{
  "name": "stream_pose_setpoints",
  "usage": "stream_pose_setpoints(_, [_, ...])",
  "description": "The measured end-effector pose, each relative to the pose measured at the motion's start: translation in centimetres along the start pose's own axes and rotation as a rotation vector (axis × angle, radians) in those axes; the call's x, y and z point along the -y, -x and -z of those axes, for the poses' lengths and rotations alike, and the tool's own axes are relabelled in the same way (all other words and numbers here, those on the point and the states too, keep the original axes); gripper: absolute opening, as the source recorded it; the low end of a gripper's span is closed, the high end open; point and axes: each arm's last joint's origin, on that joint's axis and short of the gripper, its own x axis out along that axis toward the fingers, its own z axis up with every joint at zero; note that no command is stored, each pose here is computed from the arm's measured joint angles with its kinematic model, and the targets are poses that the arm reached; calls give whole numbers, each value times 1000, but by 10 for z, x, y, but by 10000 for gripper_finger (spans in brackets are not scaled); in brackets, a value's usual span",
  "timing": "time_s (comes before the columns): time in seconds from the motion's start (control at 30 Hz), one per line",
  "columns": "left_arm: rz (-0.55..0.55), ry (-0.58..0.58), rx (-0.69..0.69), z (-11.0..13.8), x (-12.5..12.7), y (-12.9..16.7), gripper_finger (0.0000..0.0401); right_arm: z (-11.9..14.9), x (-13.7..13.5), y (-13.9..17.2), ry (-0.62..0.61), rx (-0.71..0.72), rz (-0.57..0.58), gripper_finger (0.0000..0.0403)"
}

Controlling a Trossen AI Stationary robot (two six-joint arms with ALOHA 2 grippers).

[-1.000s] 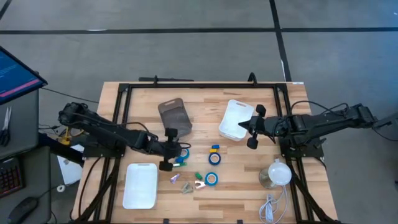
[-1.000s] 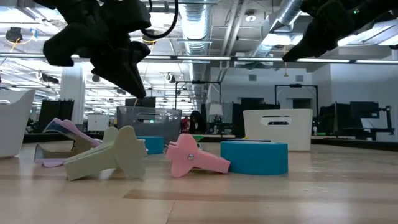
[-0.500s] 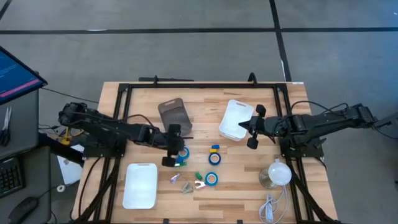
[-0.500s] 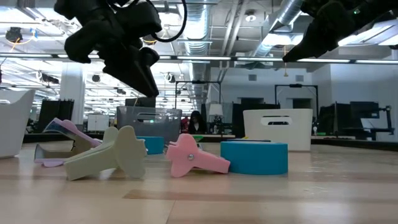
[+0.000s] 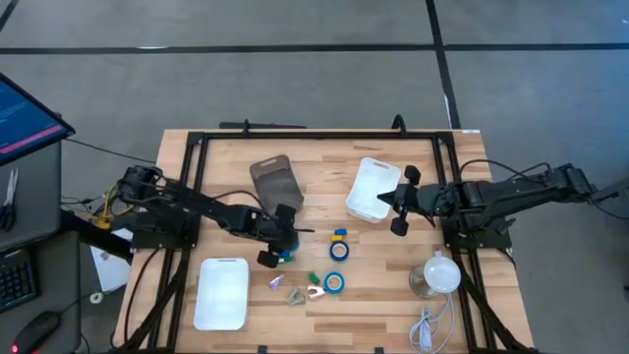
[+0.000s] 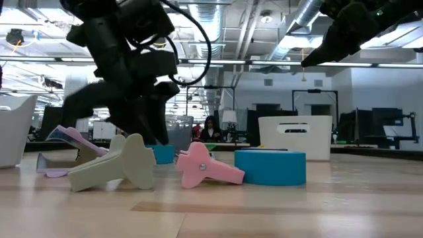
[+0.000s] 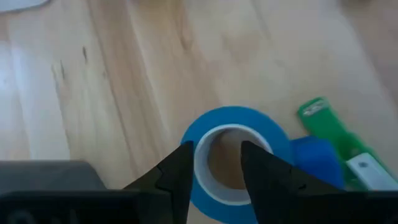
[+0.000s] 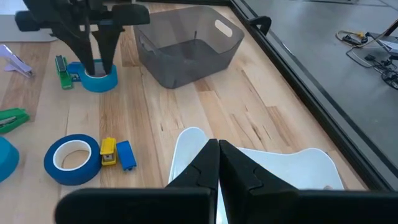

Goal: Pick and place Stapler, Stapler remover, tape
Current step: Put the light blue tape into the bottom white bin

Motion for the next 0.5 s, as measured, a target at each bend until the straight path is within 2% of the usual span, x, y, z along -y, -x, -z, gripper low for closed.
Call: stream_pose_setpoints(0.5, [-58, 70, 48, -1, -19, -1, 127, 0, 0, 0, 1, -2, -4, 0])
